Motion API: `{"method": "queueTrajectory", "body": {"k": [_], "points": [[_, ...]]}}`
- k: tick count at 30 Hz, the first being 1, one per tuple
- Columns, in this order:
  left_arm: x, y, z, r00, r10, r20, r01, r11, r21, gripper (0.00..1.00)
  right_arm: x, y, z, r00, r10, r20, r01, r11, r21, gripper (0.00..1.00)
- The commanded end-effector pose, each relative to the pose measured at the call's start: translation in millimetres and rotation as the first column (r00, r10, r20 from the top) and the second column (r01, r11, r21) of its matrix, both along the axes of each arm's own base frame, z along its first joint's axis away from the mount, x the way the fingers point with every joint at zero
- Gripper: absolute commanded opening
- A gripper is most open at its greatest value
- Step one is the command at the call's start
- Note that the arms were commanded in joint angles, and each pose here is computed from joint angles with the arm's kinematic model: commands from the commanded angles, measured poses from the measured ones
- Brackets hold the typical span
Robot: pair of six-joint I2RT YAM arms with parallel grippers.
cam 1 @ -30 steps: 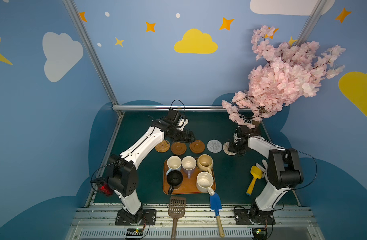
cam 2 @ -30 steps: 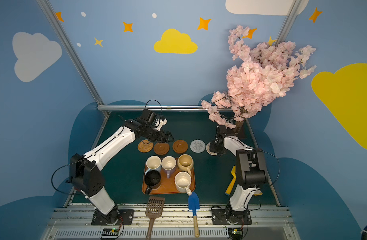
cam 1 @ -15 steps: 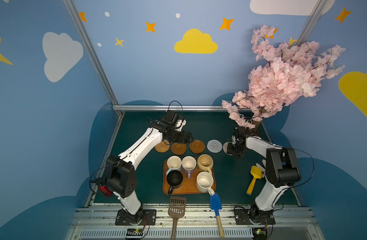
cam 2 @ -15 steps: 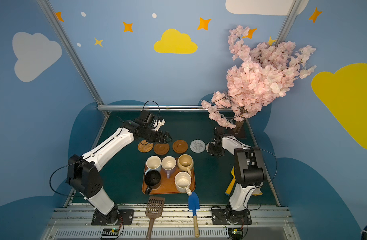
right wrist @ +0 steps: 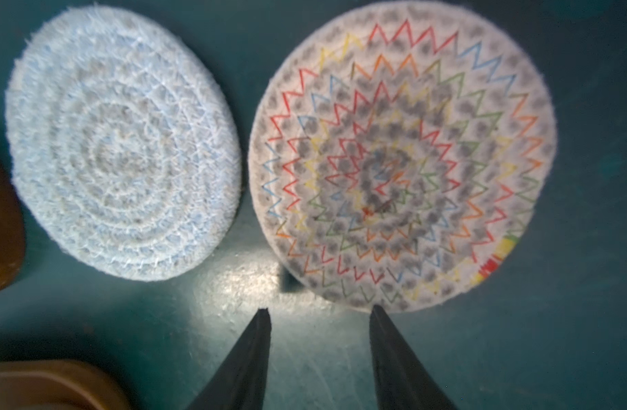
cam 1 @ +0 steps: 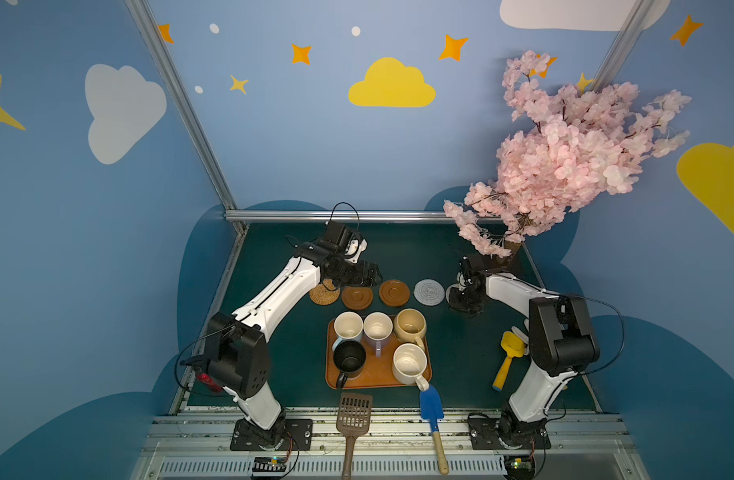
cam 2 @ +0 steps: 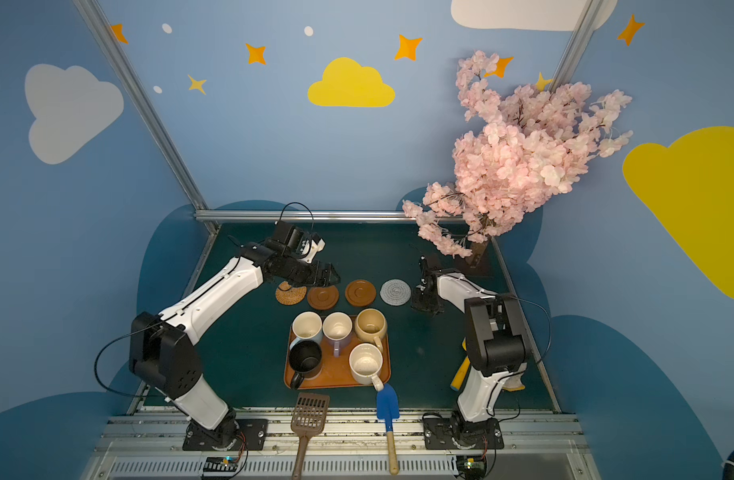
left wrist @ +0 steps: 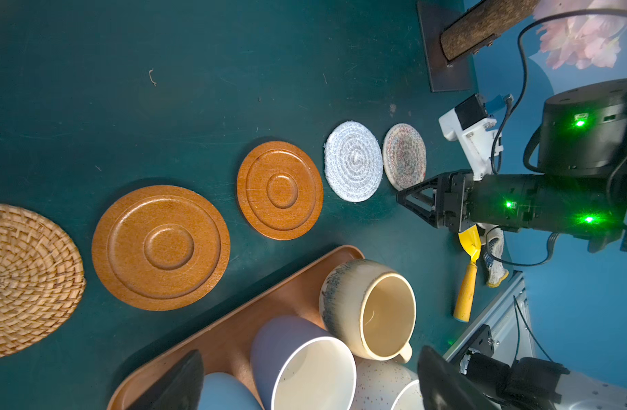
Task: Place cups on coasters
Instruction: Move the coaster to the middle-right of the table.
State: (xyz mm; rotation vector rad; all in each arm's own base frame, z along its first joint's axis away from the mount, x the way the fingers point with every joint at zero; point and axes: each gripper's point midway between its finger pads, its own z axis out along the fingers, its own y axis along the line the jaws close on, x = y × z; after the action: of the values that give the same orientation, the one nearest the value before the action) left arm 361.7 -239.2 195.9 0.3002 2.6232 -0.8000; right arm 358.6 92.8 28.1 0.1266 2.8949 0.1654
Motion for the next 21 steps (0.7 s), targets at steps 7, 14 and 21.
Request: {"method": "queueTrajectory", "body": {"k": [7, 14, 21], "points": [[-1.8, 4.2, 7.1, 1.0, 0.005, 0.015, -0.004, 1.0, -0.011, 0.94, -2.7, -8.0, -11.5, 0.997, -0.042, -0.063, 0.04, 0.999, -0.032, 0.48], [-1.9, 6.2, 7.3, 1.0, 0.014, 0.021, -0.014, 1.0, -0.014, 0.94, 0.2, -21.7, -18.9, 0.994, -0.071, -0.08, 0.066, 0.996, -0.066, 0.49], [-1.6, 6.7, 6.2, 1.0, 0.02, 0.017, -0.019, 1.0, -0.021, 0.95, 20.5, -24.7, -12.2, 0.997, -0.047, -0.069, 0.042, 0.997, -0.071, 0.49]]}}
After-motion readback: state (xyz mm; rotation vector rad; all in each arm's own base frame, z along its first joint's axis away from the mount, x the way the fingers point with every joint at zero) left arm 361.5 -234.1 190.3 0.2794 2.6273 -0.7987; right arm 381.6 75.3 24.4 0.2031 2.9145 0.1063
